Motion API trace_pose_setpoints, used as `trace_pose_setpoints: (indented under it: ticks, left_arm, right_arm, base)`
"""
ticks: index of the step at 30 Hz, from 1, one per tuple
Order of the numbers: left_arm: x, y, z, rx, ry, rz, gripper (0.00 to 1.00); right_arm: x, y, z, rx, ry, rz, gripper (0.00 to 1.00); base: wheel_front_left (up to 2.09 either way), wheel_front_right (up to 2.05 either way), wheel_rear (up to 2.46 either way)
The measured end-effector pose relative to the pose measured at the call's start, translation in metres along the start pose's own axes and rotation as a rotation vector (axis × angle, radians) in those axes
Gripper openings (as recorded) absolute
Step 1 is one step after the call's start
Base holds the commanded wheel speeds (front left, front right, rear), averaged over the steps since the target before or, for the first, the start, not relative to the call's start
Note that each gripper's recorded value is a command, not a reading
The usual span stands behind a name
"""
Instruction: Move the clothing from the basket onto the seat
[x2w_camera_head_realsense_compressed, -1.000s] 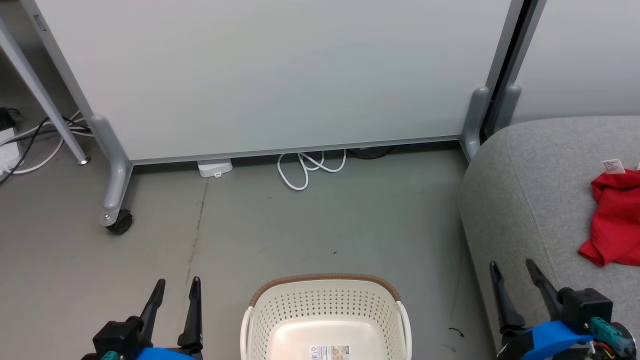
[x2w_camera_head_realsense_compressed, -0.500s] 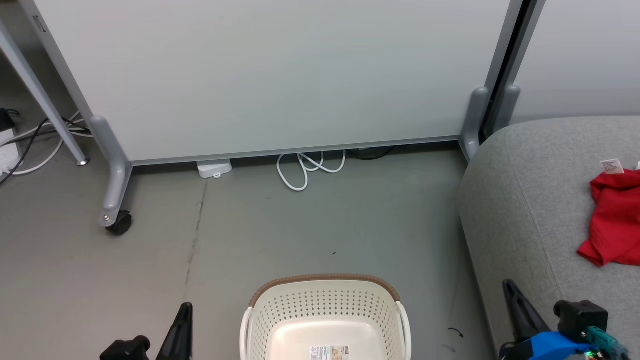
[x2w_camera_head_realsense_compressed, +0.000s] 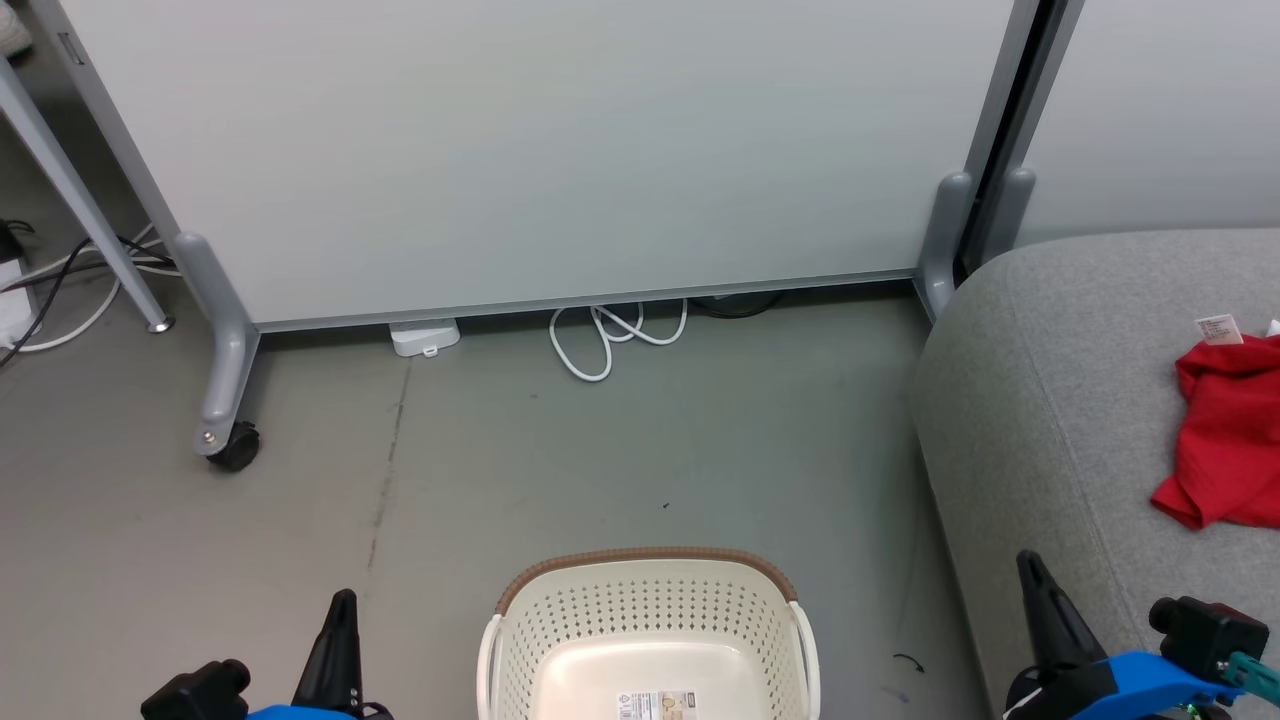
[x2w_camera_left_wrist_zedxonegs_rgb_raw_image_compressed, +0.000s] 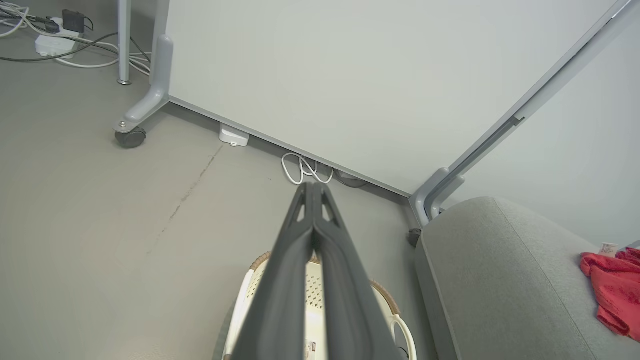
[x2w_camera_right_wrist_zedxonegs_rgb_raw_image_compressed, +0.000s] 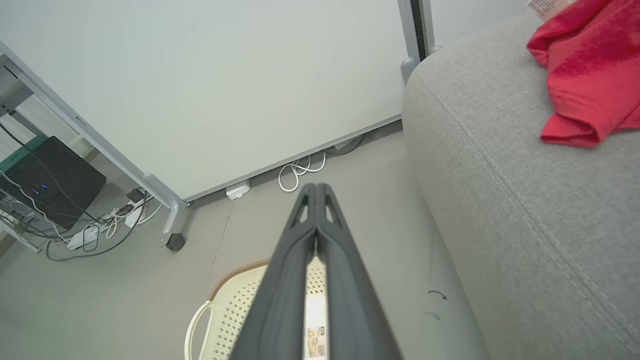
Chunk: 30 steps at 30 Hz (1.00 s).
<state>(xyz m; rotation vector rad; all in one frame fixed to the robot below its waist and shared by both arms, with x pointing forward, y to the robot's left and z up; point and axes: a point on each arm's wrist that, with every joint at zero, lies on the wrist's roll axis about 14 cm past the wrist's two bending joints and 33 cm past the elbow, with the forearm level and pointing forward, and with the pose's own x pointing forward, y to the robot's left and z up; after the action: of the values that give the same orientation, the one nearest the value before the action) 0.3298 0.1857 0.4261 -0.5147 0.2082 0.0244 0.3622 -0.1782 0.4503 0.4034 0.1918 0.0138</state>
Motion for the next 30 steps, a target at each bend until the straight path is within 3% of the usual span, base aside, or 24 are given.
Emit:
trace_pose_setpoints:
  ticks: [30]
  left_arm:
    - [0.018,-0.004,0.031,-0.405,-0.059,0.011,0.00]
  right_arm:
    - [0.006,-0.001,0.019,0.448,-0.052,0.001,0.00]
  base:
    - [0.00,0.00,0.00]
